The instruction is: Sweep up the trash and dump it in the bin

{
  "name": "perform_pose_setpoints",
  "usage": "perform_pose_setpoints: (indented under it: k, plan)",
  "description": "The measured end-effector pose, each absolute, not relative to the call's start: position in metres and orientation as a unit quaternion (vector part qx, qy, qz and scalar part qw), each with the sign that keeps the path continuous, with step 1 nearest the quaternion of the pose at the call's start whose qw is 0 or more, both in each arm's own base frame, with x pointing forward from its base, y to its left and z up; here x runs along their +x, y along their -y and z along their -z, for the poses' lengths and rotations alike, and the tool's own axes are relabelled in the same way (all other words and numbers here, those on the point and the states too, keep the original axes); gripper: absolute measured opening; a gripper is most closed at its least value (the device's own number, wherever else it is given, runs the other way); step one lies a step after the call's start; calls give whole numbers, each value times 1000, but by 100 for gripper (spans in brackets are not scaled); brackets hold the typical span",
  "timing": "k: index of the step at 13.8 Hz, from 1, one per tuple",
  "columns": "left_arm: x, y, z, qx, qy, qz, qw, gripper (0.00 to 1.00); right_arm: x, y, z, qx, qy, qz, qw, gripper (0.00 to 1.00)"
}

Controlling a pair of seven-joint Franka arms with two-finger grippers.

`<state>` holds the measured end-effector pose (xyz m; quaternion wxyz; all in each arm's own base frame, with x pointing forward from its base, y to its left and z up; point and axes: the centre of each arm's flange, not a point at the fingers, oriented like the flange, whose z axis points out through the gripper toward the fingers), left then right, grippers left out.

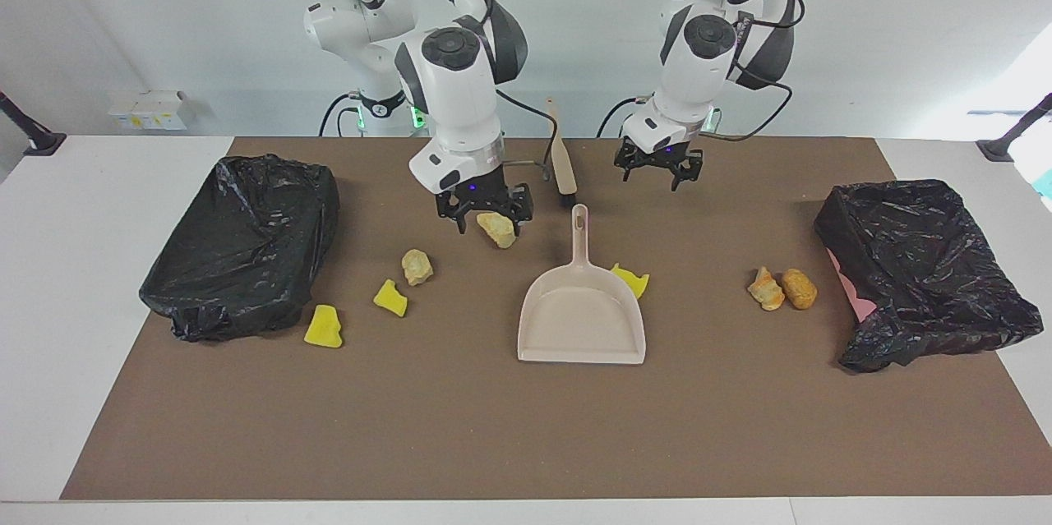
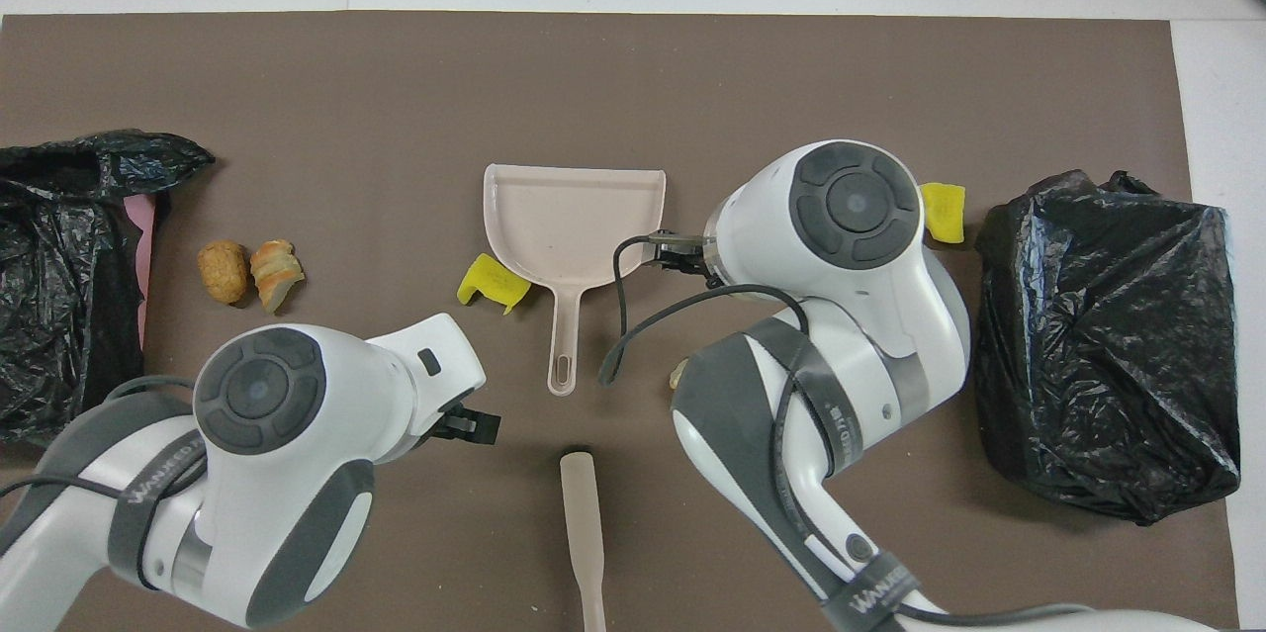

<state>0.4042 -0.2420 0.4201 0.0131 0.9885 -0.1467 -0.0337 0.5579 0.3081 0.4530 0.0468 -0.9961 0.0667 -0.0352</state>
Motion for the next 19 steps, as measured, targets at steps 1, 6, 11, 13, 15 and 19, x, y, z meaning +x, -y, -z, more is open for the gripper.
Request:
perform_pose_setpoints:
  k: [1, 6, 11, 13, 15, 19]
  plan:
    - [392, 248, -411, 988, 147, 33, 11, 100, 551, -325, -446, -996, -62, 34, 48, 100]
    - [332, 270, -382, 990, 136, 23, 4, 100, 521, -401, -392, -998, -27, 26, 52, 100]
    - [262, 305, -373, 993, 119, -6, -7, 100, 507, -436, -345, -999, -8, 16, 50, 100]
    - [240, 322, -370, 994, 112, -14, -3, 100, 502, -444, -343, -999, -1, 18, 51, 100]
    - [222, 336, -368, 995, 99, -22, 6, 100, 503, -445, -344, -998, 1, 22, 52, 96]
    - [195, 357, -364, 996, 85, -30, 20, 100, 508, -440, -342, -999, -2, 25, 48, 45]
